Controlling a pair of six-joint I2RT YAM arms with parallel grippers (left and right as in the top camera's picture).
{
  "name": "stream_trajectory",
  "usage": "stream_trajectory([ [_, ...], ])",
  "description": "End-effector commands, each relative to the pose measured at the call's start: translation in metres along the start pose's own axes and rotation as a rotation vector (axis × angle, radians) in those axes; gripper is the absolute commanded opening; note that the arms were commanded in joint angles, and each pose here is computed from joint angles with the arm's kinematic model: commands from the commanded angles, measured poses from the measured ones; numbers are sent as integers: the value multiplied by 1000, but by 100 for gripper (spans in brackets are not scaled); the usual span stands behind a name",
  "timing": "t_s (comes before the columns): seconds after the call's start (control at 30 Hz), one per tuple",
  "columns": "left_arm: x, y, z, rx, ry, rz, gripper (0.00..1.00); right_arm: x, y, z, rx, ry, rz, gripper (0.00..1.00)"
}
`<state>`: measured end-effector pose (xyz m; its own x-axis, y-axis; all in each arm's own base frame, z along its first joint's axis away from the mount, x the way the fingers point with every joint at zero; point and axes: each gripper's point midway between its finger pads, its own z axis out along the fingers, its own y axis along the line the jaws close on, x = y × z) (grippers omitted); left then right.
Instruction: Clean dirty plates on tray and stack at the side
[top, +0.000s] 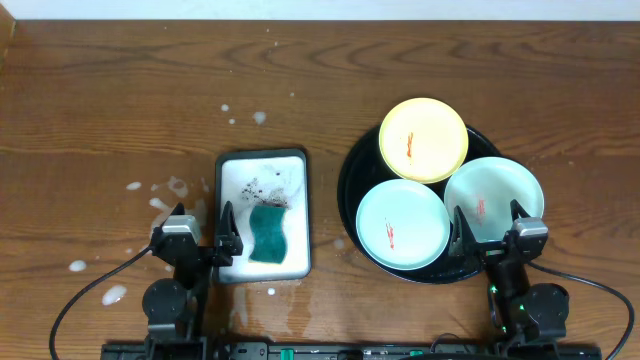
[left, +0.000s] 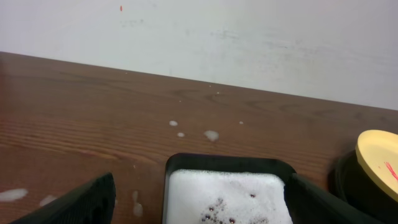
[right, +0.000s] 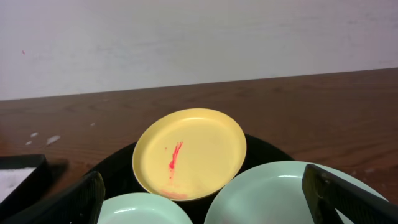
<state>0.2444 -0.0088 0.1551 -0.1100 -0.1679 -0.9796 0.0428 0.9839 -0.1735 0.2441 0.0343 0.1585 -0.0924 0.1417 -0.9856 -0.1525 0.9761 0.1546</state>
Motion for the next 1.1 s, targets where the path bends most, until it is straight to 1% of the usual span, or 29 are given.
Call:
stream_trajectory([
  [0.0, 16, 4, 2, -11, 46, 9, 87, 1, -2, 0, 8, 2, 11, 99],
  [0.97, 14, 3, 2, -9, 39, 9, 87, -3, -2, 0, 11, -14, 9, 99],
  [1.07, 12, 1, 2, 6, 27, 11, 87, -5, 3, 0, -16, -21, 20, 99],
])
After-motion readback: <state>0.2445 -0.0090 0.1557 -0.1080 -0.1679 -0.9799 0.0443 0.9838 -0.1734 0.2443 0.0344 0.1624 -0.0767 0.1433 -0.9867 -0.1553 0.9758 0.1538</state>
